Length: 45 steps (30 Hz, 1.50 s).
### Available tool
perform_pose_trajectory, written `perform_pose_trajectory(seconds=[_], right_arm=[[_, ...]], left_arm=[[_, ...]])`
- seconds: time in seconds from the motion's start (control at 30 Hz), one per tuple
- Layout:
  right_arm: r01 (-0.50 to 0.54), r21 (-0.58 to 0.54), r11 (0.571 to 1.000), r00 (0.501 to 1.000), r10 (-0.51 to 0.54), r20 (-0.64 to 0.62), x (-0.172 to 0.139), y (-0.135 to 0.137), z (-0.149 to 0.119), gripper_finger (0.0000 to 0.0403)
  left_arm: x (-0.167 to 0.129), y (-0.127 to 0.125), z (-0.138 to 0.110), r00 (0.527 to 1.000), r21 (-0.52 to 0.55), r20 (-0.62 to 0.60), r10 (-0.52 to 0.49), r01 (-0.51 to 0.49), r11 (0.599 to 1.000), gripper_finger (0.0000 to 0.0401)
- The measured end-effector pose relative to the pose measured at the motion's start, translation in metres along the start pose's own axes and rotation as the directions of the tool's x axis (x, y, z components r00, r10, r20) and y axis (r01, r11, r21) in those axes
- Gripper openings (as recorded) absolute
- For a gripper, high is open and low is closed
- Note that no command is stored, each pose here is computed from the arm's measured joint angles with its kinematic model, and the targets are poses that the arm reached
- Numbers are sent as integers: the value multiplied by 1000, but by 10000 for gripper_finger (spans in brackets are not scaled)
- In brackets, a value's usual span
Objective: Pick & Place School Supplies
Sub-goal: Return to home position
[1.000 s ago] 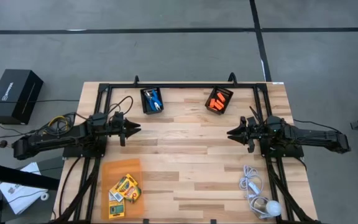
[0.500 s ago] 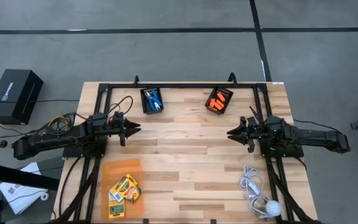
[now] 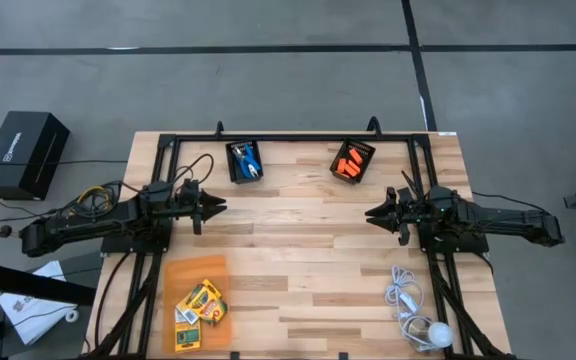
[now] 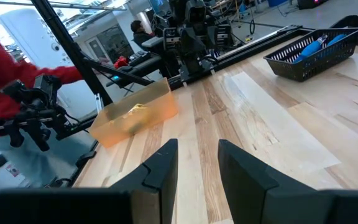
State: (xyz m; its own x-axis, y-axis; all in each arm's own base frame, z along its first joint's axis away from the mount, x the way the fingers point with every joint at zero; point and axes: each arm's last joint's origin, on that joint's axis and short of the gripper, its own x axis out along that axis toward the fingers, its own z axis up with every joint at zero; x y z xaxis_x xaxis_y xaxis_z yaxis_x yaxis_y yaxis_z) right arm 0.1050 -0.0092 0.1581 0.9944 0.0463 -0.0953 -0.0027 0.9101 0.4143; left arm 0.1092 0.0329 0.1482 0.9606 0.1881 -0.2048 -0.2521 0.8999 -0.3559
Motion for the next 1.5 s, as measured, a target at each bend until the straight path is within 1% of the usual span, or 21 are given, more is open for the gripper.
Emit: perform_pose_trajectory(seconds=[1.5], right_arm=[[1,0,1000,1000,-1,0,0,0,0,107]], left_arm=[[0,-1,3,1000,4,28,-10,9,1000,117]])
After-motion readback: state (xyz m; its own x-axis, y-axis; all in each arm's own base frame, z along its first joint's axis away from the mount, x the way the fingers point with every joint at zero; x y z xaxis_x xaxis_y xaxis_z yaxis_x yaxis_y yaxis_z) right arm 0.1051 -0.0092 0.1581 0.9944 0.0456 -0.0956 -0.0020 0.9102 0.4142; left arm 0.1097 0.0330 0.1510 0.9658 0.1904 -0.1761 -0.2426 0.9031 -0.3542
